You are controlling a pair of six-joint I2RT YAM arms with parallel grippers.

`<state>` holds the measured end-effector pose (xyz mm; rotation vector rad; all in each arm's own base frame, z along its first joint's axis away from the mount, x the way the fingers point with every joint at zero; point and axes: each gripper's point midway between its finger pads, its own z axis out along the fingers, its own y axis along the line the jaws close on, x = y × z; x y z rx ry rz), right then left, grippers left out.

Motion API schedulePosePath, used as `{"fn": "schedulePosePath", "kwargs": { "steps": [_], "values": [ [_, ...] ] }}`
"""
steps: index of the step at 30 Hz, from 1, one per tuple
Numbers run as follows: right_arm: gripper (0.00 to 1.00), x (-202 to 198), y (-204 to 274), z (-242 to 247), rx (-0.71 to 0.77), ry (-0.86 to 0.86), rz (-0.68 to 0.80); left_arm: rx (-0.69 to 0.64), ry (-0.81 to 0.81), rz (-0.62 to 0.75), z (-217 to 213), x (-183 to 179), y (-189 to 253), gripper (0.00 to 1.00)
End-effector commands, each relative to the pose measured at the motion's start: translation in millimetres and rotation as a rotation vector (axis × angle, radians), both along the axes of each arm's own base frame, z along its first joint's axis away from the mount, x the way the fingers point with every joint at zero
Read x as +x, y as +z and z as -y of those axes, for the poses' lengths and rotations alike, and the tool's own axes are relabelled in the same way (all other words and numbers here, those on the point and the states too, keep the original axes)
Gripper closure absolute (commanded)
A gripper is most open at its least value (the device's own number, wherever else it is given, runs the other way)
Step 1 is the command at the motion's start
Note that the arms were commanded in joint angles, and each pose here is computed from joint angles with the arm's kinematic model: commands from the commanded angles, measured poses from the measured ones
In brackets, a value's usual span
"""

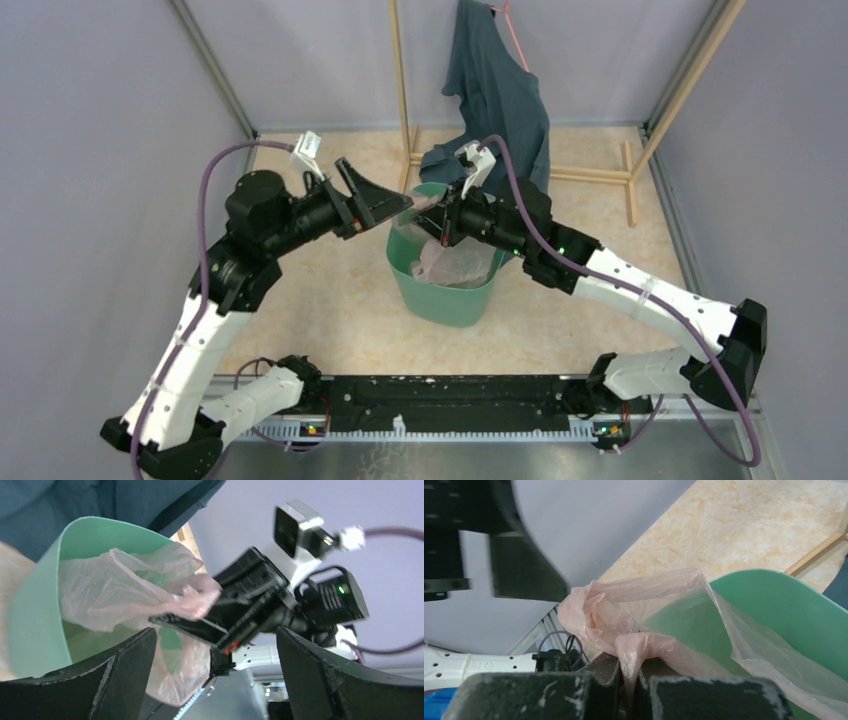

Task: Put the trash bags into the trash bin

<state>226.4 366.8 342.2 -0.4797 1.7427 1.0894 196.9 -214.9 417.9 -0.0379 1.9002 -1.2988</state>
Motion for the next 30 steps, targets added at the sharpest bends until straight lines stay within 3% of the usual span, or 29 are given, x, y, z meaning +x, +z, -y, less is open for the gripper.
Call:
{"fn": "schedulePosePath", "kwargs": {
  "steps": [1,6,9,17,21,22,24,30],
  "values": [
    [1.0,-8,31,9,0.057,0.008,0.046,-0.179,-0.012,-0.087,22,20,19,0.05],
    [1.0,-11,35,10,0.068,0.013,0.056,-0.181,0.043,-0.169,25,37,4,0.08],
    [1.0,-13,35,7,0.072,0.025,0.058,-0.161,0.051,-0.183,28,45,-5,0.18],
    [1.0,-19,27,8,0.037,0.053,0.055,-0.06,-0.029,-0.123,42,55,-18,0.6],
    [0.95,-21,27,15,0.03,0.042,0.065,-0.015,-0.032,-0.089,40,57,-25,0.81],
    [0.9,-22,27,15,0.024,0.045,0.064,-0.008,-0.03,-0.068,38,56,-23,0.86],
    [0.68,-25,26,20,-0.003,0.051,0.059,0.011,-0.03,-0.021,34,54,-17,0.98],
    [0.2,-41,36,52,-0.018,0.001,-0.021,0.019,-0.151,0.059,34,30,-7,1.0]
  ]
}}
